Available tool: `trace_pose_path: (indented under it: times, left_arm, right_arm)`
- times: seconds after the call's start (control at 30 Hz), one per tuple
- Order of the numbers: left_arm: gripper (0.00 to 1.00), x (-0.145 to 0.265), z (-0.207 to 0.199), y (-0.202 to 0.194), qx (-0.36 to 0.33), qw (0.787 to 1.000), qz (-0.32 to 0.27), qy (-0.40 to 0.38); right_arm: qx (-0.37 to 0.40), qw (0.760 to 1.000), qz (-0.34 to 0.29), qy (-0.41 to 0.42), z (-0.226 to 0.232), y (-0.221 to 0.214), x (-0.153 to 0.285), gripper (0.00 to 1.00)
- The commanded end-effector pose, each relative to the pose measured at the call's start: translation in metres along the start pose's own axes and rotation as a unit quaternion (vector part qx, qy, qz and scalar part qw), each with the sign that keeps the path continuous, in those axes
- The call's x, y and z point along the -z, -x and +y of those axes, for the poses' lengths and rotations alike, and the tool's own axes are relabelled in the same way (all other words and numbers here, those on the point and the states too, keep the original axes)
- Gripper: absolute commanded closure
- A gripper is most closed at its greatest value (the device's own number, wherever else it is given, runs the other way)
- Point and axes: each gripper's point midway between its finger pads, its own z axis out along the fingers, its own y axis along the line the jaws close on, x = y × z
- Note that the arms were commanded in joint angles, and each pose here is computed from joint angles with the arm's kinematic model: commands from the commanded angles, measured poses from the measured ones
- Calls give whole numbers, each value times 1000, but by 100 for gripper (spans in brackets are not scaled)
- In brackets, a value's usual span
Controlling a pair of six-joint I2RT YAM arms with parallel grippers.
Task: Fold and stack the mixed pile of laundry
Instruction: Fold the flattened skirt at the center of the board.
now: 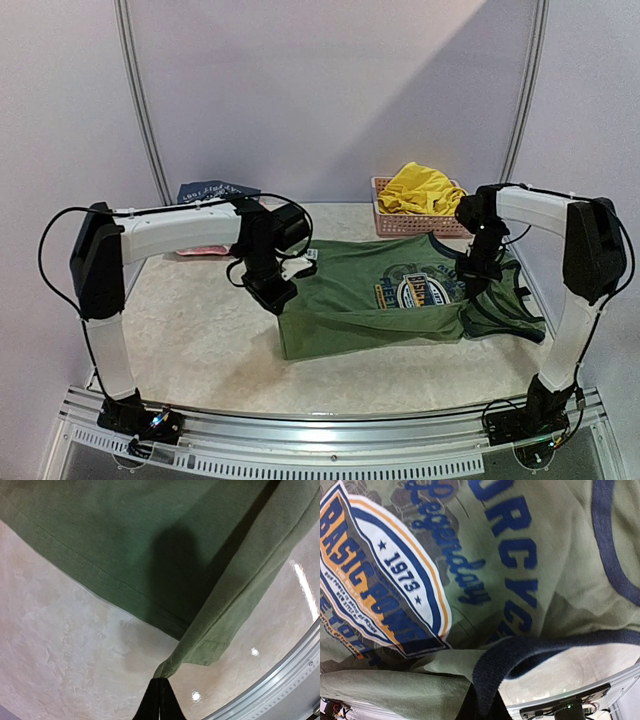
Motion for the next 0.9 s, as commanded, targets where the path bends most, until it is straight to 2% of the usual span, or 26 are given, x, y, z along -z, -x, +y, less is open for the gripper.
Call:
trace_pose_path:
  times: [0.0,0.37,0.47,0.53,0.57,0.63,0.7,0.8,0.87]
  left_arm:
    - [100,-7,16,0,15,999,29,7]
    - [100,-33,35,14,88,994,61,19]
    - [98,-41,43,18,118,990,71,36]
    - [86,-36,46,21,131,988,62,49]
    - [78,-29,48,23,137,988,50,56]
    - [57,-16,49,24,148,987,24,61]
    - [43,-5,46,20,150,987,6,53]
    - [33,12,34,4,145,989,-19,26]
    - [32,16,20,-8,137,990,-33,-5]
  right_arm:
    - [22,1000,1,-20,4,14,-4,96]
    - [24,998,-12,-56,7,53,-15,92]
    - [21,998,-11,-52,12,61,-16,83]
    - [21,998,-12,-50,16,64,-14,67]
    - [21,998,-16,-48,17,67,-11,62]
    - [18,999,-32,-40,19,71,-1,53]
    - [8,999,-38,-20,20,71,6,47]
    - [-14,999,-45,19,16,66,17,43]
    - [-28,997,-58,35,10,60,25,42]
